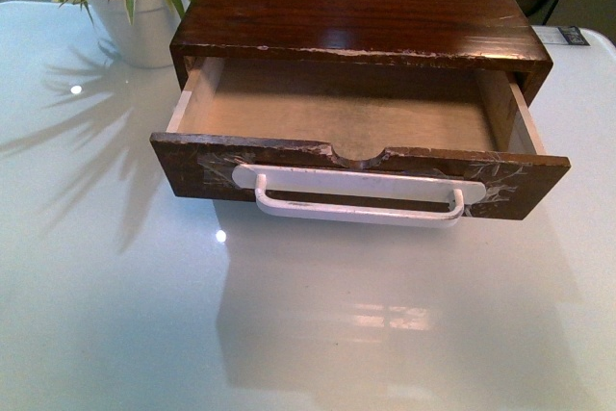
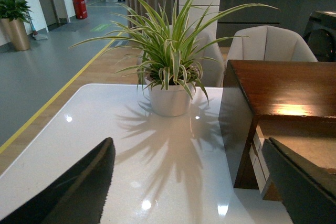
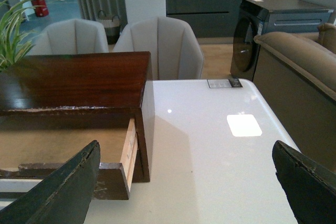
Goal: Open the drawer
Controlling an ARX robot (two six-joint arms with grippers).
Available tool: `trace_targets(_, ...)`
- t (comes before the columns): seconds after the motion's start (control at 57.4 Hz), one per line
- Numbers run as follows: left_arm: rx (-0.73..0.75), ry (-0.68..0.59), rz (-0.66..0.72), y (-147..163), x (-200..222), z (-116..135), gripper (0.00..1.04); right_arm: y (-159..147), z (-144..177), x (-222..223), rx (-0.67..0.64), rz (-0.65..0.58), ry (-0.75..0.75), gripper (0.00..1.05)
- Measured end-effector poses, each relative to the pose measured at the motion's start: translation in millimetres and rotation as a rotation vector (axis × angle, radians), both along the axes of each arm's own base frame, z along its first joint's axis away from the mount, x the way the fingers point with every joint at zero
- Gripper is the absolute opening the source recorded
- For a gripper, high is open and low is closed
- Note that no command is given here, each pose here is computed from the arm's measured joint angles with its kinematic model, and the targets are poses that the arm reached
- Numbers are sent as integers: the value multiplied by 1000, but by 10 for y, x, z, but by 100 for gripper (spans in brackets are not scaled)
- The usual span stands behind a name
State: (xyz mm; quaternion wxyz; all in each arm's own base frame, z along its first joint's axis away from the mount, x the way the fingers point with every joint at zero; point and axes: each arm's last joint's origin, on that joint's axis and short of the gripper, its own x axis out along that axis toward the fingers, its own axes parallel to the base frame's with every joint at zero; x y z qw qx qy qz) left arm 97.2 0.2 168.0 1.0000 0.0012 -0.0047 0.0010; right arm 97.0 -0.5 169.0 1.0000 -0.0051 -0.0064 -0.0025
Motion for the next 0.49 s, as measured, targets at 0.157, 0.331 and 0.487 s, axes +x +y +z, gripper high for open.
trace_targets(0.157,0,0,0,0,0,0,96,0,0,0,0,0,0,96)
trace_targets(0.331,0,0,0,0,0,0,96,0,0,0,0,0,0,96)
trace_targets(0.487,0,0,0,0,0,0,96,0,0,0,0,0,0,96)
